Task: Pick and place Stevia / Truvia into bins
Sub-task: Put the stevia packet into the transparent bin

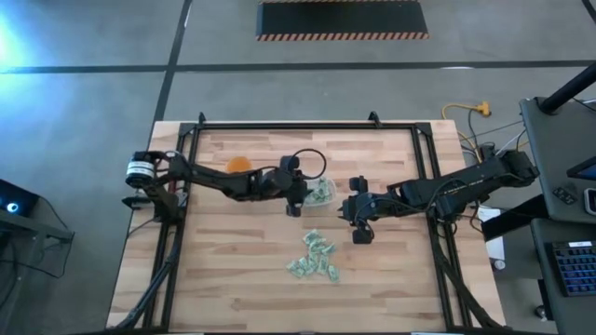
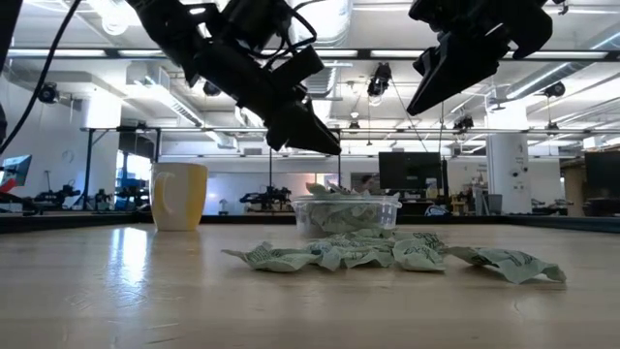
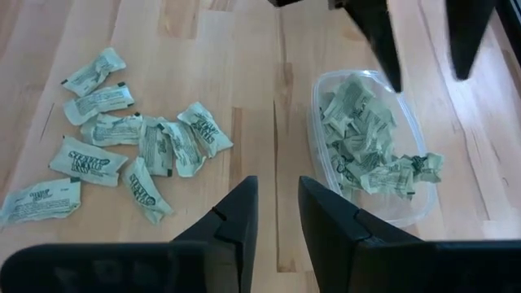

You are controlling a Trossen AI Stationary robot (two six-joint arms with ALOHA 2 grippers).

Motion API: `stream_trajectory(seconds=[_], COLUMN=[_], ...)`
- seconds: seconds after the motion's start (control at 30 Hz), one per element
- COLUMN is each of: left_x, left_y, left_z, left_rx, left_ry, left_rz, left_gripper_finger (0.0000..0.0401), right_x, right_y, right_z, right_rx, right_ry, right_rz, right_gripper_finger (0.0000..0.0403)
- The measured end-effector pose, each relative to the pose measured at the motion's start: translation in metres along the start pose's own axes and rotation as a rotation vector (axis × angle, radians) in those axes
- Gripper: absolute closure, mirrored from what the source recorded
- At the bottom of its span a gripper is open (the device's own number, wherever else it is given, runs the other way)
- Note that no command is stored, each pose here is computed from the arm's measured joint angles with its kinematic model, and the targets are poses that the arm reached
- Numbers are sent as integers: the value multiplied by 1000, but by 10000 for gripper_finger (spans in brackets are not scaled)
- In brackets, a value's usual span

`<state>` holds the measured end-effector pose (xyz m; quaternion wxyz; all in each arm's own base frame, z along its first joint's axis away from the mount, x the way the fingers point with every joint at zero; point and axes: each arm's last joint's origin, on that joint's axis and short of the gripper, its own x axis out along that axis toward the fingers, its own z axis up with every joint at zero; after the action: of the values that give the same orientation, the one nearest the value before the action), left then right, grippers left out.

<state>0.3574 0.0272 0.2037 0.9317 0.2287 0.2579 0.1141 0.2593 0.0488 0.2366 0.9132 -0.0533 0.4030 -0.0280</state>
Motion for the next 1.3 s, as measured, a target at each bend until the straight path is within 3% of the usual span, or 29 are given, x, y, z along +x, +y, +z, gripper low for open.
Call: stream_trajectory(seconds=[0.17,0.57,0.83,1.3], left_x=[-11,-48,-60,-66], left_y=[-1,-32,-55,-69], left_z=[8,18,26,28], left_rx=[-13,-94,-52,-25], left_ry=[-9,81,45,36], left_rz=[-12,-159,-221,-263], left_gripper_finger=[235,234,234,234], right_x=[2,3,3,3], right_y=[0,0,0,0], right_z=[-4,-6,-6,-6], right_rx=[10,17,17,26], right_ry=[14,19,19,19], right_rz=[-2,-2,-2,-2], right_gripper_finger=[319,329,321,326])
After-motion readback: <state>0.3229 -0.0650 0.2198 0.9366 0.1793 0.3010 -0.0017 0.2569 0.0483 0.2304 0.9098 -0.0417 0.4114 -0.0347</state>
